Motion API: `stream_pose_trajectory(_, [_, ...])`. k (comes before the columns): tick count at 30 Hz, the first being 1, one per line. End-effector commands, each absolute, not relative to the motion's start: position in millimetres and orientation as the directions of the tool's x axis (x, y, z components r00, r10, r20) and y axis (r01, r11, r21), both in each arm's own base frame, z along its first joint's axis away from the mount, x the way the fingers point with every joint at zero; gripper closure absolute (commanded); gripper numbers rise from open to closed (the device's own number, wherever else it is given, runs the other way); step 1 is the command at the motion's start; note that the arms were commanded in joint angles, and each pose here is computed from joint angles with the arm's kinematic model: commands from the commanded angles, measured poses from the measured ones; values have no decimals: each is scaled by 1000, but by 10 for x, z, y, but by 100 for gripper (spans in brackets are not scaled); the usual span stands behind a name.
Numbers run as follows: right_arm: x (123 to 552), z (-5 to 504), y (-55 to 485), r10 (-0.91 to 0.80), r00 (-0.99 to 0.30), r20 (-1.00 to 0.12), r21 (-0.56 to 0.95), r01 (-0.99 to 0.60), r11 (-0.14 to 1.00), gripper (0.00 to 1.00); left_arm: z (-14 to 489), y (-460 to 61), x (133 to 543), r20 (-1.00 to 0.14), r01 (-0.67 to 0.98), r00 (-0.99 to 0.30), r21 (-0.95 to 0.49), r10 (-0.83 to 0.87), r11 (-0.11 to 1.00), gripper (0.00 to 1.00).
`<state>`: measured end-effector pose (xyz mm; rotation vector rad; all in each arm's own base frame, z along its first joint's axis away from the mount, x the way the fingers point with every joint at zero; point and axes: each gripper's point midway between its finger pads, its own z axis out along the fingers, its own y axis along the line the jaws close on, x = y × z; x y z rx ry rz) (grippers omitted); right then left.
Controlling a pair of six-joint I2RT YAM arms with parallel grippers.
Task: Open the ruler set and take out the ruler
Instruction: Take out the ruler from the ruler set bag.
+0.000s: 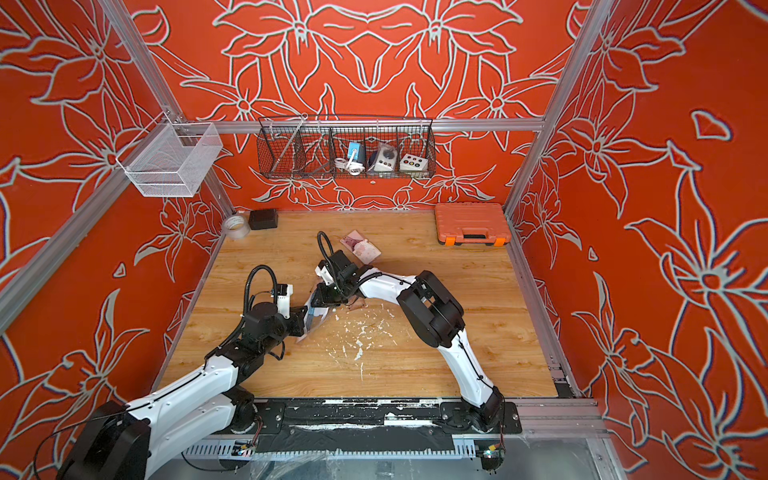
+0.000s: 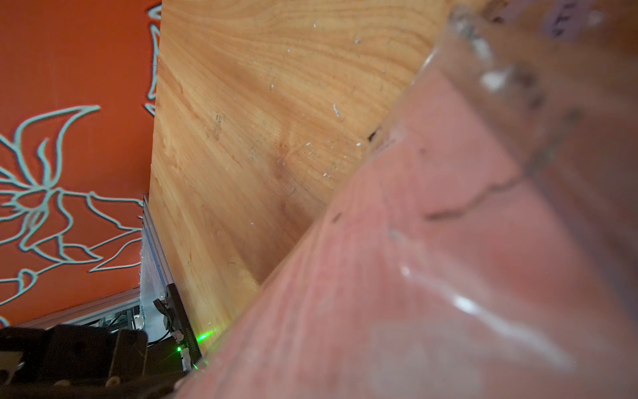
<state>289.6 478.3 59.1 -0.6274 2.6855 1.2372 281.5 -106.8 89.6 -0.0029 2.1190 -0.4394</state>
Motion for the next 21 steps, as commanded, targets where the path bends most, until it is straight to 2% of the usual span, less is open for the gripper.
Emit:
stream_pose_trajectory(1, [2942,552,4854,-301,-913,-274,701,-404,587,76,974,-1086,2830,-838,191,-521,-302,-164,934,100])
stream_pose_trajectory(10, [2983,452,4932,-266,-928,-261,704,-371,605,76,983,-1084,2820,-840,193,-515,-306,-169,932,100])
stream_pose_trajectory(15, [2972,447,4961,-258,-934,-249,714,-356,602,91,980,-1066,2822,-841,184,-513,-303,-172,935,100])
stream_pose_trajectory(19, [2981,518,4950,-248,-935,-253,711,-354,607,99,979,-1050,2828,-842,175,-510,-300,-174,938,100])
stream_pose_trajectory(21, [2978,591,4946,-245,-934,-259,713,-356,604,100,976,-1041,2830,-842,169,-511,-300,-177,939,100])
